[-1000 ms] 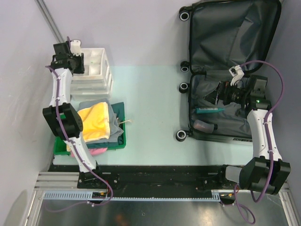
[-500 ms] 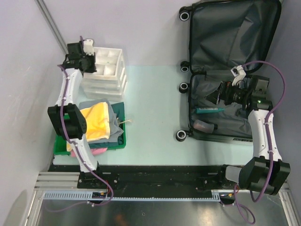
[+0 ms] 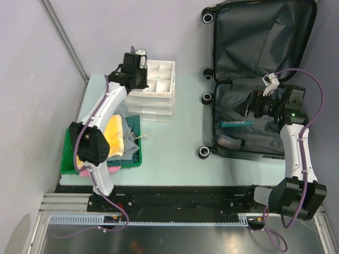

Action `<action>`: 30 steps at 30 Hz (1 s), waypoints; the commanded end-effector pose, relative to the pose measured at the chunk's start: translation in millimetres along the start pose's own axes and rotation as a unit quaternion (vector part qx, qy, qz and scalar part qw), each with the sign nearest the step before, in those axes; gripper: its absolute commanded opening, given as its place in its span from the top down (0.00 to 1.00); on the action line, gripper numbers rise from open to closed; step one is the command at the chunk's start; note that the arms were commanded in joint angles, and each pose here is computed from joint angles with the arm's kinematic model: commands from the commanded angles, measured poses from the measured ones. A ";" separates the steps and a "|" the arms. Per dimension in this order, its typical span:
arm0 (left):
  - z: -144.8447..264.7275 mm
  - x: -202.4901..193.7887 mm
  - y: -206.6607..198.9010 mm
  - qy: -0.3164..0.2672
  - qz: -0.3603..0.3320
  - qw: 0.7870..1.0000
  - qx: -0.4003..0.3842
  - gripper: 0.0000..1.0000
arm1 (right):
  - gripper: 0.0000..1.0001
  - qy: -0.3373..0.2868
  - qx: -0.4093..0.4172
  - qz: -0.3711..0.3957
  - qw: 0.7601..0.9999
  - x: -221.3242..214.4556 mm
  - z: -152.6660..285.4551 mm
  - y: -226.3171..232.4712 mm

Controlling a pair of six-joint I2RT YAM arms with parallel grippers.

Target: Open, take out, and arrange the luggage

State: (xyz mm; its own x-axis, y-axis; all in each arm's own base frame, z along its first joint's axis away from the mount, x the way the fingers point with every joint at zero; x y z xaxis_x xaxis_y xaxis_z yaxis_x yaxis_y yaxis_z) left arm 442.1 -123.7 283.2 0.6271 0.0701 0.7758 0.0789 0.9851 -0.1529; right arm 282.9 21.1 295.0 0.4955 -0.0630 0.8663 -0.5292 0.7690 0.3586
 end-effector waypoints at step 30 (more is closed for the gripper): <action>113.8 25.0 -102.5 -0.058 -0.042 0.950 -0.305 0.00 | 0.23 0.225 0.046 0.401 0.887 -78.2 -59.3 -92.1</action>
State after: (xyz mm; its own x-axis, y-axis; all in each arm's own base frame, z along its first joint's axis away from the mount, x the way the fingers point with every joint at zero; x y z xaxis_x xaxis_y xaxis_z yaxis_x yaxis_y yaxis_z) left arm 378.9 -215.0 326.3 0.6478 0.1402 0.7488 0.2770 0.8723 -0.4029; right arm 321.4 -19.9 190.6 0.3089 0.6257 0.7163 -0.7945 0.5838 -0.1673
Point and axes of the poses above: each gripper's point midway between its finger pads, its own z axis back along the fingers, its own y axis along the line the jaws close on, x = y × z, the point moved 7 cm from there along z, back along the fingers, and after that the axes turned 6 degrees about z, right-handed, at the moved point
